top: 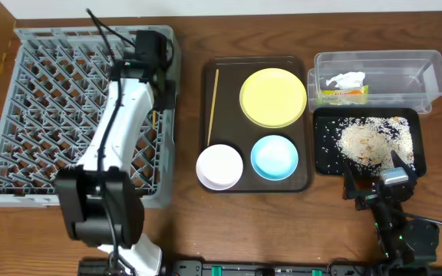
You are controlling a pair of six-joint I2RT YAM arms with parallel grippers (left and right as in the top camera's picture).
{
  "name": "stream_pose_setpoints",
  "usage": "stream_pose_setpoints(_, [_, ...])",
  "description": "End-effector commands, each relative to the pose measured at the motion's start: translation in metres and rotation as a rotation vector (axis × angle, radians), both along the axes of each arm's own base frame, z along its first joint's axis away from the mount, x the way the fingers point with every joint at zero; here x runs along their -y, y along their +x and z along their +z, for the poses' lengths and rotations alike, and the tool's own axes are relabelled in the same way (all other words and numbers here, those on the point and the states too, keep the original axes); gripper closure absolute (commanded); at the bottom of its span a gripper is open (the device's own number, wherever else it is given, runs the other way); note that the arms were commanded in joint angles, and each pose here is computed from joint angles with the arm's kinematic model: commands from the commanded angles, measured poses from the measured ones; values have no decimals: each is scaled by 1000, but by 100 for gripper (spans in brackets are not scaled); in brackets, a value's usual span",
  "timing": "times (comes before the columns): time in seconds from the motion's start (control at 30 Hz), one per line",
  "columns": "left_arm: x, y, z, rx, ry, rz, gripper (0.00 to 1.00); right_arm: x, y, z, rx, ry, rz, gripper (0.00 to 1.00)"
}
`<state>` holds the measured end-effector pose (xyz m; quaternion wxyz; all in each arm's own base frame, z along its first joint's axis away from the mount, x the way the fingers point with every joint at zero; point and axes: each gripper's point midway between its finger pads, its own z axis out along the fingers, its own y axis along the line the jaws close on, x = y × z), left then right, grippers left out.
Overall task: Sort waste into correct bins and load items into the dishwasher
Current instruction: 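Grasp the second chopstick with the left gripper and place it in the rack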
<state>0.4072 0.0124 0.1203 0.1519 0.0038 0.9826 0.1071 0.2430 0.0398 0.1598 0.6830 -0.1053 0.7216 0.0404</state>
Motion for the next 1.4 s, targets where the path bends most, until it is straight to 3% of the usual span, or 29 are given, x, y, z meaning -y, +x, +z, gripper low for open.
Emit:
stream_pose_setpoints(0.0, [-4, -4, -23, -75, 39, -27, 89, 4, 0, 0, -2, 11, -17, 1])
stream_pose_setpoints(0.03, [-3, -6, -24, -83, 37, -29, 83, 4, 0, 0, -2, 11, -17, 1])
stream_pose_setpoints(0.07, [1, -7, -21, -80, 22, -27, 63, 4, 0, 0, -2, 11, -17, 1])
stream_pose_setpoints(0.1, [10, -9, -14, -69, -5, -28, 50, 4, 0, 0, -2, 11, -17, 1])
stream_pose_setpoints(0.17, [47, -8, 5, -25, -129, -86, 44, 4, 0, 0, -2, 11, -17, 1])
stream_pose_setpoints(0.27, [101, -8, 26, 42, -254, -212, 43, 4, 0, 0, -2, 11, -17, 1])
stream_pose_setpoints(0.4, [141, -3, 21, 77, -247, -311, 43, 4, 0, 0, -2, 11, -17, 1])
stream_pose_setpoints(0.5, [155, 9, 1, 95, -151, -339, 43, 4, 0, 0, -2, 11, -17, 1])
stream_pose_setpoints(0.7, [147, 32, -62, 53, -15, -302, 46, 4, 0, 0, -2, 11, -17, 1])
stream_pose_setpoints(0.97, [145, 21, -123, -90, -37, -293, 53, 4, 0, 0, -2, 11, -17, 1])
stream_pose_setpoints(1.1, [162, 9, -135, -138, -169, -243, 75, 4, 0, 0, -2, 11, -17, 1])
stream_pose_setpoints(1.23, [167, 5, -134, -154, -218, -225, 79, 4, 0, 0, -2, 11, -17, 1])
stream_pose_setpoints(1.37, [162, 3, -129, -177, -260, -199, 92, 4, 0, 0, -2, 11, -17, 1])
